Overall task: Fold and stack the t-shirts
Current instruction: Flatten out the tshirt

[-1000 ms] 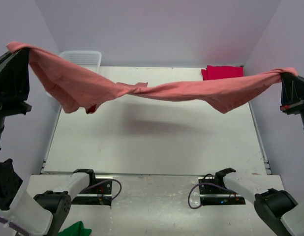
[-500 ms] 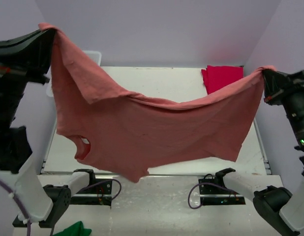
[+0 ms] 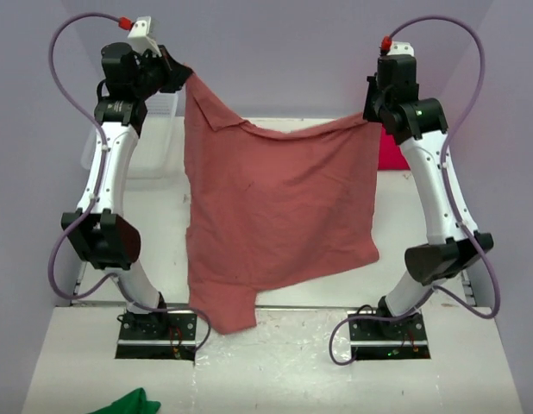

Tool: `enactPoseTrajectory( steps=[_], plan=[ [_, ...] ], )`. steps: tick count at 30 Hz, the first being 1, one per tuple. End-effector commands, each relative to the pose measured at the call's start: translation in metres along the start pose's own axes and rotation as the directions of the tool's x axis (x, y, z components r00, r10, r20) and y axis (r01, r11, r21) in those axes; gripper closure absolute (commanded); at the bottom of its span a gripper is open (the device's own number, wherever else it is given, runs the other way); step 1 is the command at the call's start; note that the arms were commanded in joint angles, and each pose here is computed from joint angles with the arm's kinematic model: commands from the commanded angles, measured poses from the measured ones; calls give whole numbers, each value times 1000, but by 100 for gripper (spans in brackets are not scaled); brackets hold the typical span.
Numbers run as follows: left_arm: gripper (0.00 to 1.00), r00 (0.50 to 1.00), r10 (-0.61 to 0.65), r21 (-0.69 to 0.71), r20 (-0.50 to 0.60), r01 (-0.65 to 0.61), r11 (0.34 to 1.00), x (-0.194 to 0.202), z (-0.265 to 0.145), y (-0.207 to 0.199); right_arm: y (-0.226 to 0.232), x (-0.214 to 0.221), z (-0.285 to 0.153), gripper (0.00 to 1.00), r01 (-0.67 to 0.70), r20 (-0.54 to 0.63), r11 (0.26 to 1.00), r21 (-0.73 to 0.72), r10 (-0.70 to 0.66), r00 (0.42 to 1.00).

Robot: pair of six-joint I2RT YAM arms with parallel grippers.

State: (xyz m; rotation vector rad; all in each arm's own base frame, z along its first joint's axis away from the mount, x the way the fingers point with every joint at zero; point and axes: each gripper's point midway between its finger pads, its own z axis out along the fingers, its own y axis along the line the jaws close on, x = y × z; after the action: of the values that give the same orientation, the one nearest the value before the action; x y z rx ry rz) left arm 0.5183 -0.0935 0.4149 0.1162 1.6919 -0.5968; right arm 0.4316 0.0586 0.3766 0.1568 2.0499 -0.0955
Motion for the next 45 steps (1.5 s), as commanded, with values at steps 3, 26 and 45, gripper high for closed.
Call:
enactPoseTrajectory(
  steps=[3, 26, 45],
  plan=[
    [100, 987, 99, 71, 128, -109, 992, -34, 10, -6, -10, -51, -3, 100, -47, 166, 998, 29, 42, 985],
    [100, 763, 230, 156, 604, -396, 905, -180, -342, -242, -70, -95, -306, 100, -77, 565, 958, -276, 227, 793],
    [100, 942, 188, 34, 279, -206, 978, -112, -86, -70, -22, -82, -102, 100, 49, 403, 998, 30, -57, 913]
  ],
)
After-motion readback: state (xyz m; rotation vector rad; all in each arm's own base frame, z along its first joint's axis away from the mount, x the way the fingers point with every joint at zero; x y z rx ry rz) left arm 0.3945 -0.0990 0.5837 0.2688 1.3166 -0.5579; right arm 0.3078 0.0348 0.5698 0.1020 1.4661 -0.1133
